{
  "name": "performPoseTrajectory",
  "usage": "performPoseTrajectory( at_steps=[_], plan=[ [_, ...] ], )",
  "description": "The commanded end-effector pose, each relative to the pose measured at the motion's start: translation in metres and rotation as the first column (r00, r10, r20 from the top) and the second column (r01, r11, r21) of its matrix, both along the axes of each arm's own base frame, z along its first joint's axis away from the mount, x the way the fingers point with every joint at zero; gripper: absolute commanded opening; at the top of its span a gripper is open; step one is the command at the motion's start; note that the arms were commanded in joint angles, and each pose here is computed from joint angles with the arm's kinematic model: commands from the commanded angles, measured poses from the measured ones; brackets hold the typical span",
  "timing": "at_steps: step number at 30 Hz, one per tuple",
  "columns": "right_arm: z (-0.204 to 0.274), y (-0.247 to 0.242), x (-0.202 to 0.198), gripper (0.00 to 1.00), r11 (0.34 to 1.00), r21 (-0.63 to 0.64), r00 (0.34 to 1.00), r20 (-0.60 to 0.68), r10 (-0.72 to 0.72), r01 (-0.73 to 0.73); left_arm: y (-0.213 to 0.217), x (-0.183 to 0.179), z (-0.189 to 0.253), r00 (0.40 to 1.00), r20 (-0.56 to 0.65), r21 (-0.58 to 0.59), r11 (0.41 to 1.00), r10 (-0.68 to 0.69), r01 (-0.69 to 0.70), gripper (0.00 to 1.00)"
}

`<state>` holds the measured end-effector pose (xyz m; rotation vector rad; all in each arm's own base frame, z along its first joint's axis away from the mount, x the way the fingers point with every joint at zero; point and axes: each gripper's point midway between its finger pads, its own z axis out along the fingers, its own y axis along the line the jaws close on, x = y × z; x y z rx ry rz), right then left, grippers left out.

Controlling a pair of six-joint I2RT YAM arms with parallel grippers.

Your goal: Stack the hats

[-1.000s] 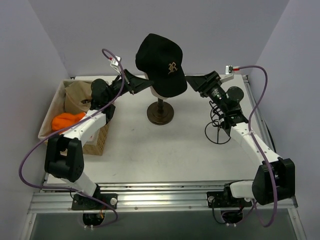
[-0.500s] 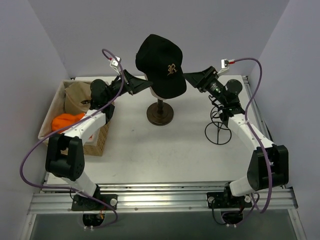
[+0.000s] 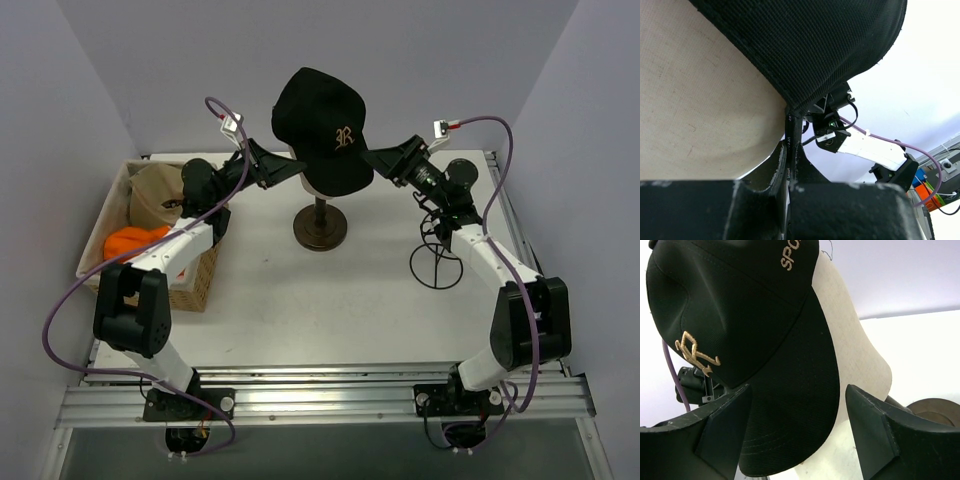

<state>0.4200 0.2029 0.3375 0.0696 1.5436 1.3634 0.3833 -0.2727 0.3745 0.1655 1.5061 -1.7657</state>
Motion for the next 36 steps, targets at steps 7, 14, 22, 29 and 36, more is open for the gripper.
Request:
performPoseTrajectory(
  at_steps=[7,14,22,29,36],
  plan=[
    [0.039,0.004,-0.016,0.47,0.997,0.038,0.987,0.152,0.057,-0.063,0.009,0.019,-0.001,0.999,0.000,-0.009,0.999,0.048,-0.048,0.02],
    [0.049,0.005,-0.022,0.24,0.998,0.037,0.982,0.182,0.051,-0.058,0.012,0.025,0.000,0.997,-0.030,-0.012,0.997,0.072,-0.072,0.02],
    [0.056,0.010,-0.026,0.00,0.997,0.040,0.981,0.185,0.060,-0.068,0.017,0.034,-0.004,0.989,-0.089,0.018,0.993,0.117,-0.116,0.02],
    [0.031,0.019,-0.025,0.00,0.999,0.016,0.991,0.125,0.041,-0.043,0.023,0.044,-0.017,0.976,-0.138,0.055,0.985,0.170,-0.164,0.02],
    [0.009,0.020,-0.036,0.00,1.000,-0.001,0.996,0.086,0.017,-0.017,0.025,0.049,-0.033,0.966,-0.186,0.062,0.984,0.178,-0.169,0.02]
  ],
)
